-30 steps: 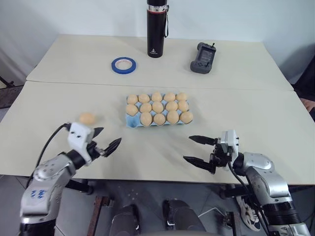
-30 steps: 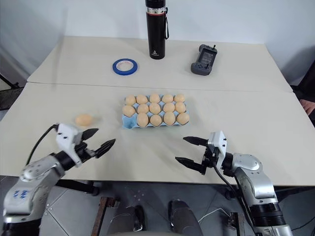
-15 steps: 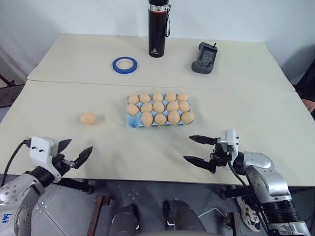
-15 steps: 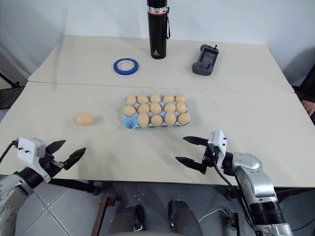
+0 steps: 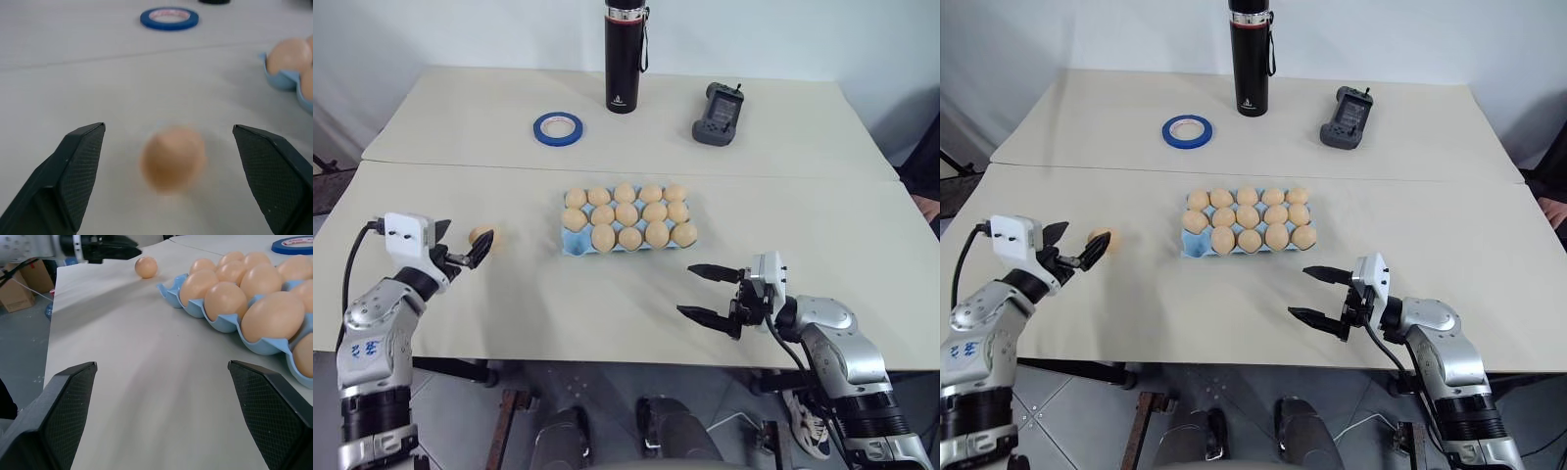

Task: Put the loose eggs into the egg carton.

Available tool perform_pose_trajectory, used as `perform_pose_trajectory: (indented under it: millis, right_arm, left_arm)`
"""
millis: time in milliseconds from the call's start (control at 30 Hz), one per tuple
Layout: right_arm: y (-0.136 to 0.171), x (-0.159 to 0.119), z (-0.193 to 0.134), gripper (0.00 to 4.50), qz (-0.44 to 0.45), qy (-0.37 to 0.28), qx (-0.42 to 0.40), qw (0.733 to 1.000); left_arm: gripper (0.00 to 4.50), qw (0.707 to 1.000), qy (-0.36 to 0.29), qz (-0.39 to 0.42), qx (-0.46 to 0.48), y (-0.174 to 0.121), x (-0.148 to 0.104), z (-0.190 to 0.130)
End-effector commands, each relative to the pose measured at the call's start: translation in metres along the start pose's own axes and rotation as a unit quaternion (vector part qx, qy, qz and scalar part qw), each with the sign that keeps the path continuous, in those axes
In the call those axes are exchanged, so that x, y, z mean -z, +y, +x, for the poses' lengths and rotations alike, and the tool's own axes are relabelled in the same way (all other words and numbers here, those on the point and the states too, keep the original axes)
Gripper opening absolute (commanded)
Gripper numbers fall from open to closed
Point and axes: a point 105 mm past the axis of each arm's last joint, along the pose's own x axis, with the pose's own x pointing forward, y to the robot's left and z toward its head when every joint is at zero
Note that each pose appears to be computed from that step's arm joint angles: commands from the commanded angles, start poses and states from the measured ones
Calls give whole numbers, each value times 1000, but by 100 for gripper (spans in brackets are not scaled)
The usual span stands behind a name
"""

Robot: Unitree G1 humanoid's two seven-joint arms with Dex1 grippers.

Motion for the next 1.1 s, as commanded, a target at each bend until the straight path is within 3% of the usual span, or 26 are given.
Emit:
perform_pose_trajectory:
  millis: [33, 267, 400, 567, 667, 967, 1100]
  right_arm:
    - [2, -6, -1, 450, -9, -1, -2, 1000]
    - [2, -5, -1, 450, -8, 3, -2, 1000]
    - [3, -5, 0, 450, -8, 4, 1, 1000]
    - [2, -5, 0, 450, -8, 5, 2, 1000]
    - [1, -6, 1, 450, -8, 5, 1, 1000]
    - [0, -8, 4, 450, -12, 3, -4, 1000]
    - [1, -7, 3, 450, -13, 3, -3, 1000]
  left_arm:
    - [446, 1000, -4, 9, 6, 3, -1, 15]
    - [446, 999, 34, -15, 35, -4, 17, 36]
    - [353, 998, 40, -10, 46, -9, 19, 39]
    - [205, 998, 35, -2, 50, -9, 15, 38]
    - [201, 997, 22, 8, 71, -17, 3, 40]
    - [201, 971, -21, 25, 236, -88, -42, 57]
    - [201, 950, -11, 31, 312, -119, -41, 64]
